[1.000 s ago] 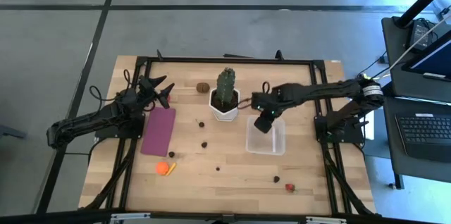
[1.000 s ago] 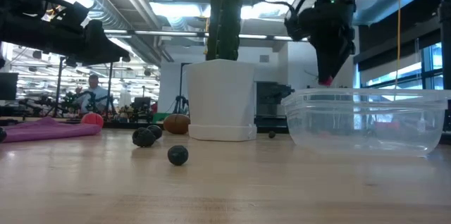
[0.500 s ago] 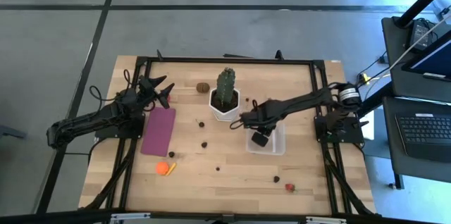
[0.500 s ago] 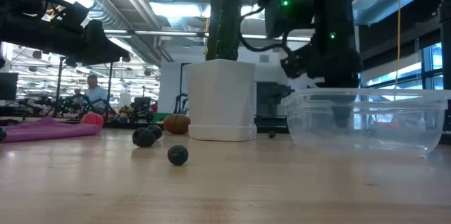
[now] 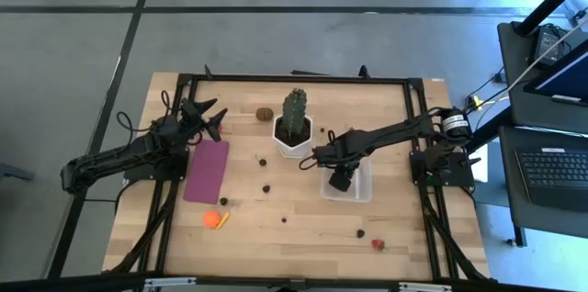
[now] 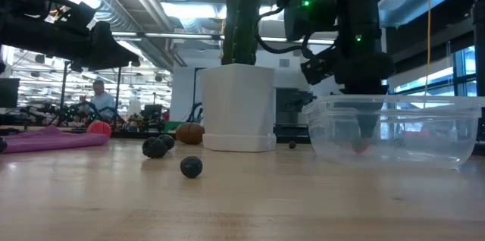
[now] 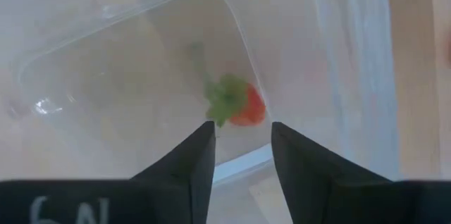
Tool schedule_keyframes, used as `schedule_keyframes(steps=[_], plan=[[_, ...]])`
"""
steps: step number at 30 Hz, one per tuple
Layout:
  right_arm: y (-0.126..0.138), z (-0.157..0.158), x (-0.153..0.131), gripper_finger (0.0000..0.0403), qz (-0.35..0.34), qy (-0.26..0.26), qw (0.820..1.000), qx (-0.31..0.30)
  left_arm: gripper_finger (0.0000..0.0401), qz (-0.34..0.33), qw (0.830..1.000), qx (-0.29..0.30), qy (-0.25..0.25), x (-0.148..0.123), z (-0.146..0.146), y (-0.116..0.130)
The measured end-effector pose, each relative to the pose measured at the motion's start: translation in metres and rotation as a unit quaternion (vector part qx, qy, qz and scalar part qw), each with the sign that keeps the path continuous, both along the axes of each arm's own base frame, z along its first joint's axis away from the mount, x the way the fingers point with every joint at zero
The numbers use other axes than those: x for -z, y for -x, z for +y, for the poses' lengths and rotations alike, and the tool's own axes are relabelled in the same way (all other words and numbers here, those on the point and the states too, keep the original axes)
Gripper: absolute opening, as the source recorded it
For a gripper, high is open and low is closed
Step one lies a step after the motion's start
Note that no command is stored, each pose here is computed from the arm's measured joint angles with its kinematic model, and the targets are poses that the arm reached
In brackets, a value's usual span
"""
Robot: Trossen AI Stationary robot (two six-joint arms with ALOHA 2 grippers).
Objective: Pick and placing Produce into tupperware
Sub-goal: Put the strawberry into the transparent bin
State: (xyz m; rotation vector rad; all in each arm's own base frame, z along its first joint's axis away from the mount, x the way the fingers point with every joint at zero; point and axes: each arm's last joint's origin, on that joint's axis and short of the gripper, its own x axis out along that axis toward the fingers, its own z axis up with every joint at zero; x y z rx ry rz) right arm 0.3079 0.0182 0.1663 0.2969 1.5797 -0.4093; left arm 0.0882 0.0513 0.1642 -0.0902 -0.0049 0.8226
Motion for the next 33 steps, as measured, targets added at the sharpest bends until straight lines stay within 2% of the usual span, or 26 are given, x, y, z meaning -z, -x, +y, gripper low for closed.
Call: schedule_keyframes(steps=[5,14,18,26,29,33], plan=[[0.000,0.000,0.000,0.0184,0.002,-0.001,1.000,-0.011,0.0244,0.000,1.000,0.000,0.000,0.000,0.000,0.000],[0.006,-0.001,-0.002,0.0296,0.038,-0.003,0.999,-0.022,0.0244,-0.001,1.000,0.000,0.000,0.000,0.000,0.000],[0.003,-0.001,-0.010,0.0311,0.037,-0.004,0.999,-0.024,0.0244,-0.001,1.000,0.000,0.000,0.000,0.000,0.000],[-0.018,0.000,-0.051,0.0312,-0.022,-0.001,0.994,-0.109,0.0244,0.000,1.000,0.000,0.000,0.000,0.000,0.000],[-0.021,-0.004,-0.071,0.0312,-0.040,0.053,0.987,-0.146,0.0244,0.000,1.000,0.000,0.000,0.000,0.000,0.000],[-0.016,-0.017,-0.098,0.0312,-0.048,0.197,0.970,-0.133,0.0244,0.000,1.000,0.000,0.000,0.000,0.000,0.000]])
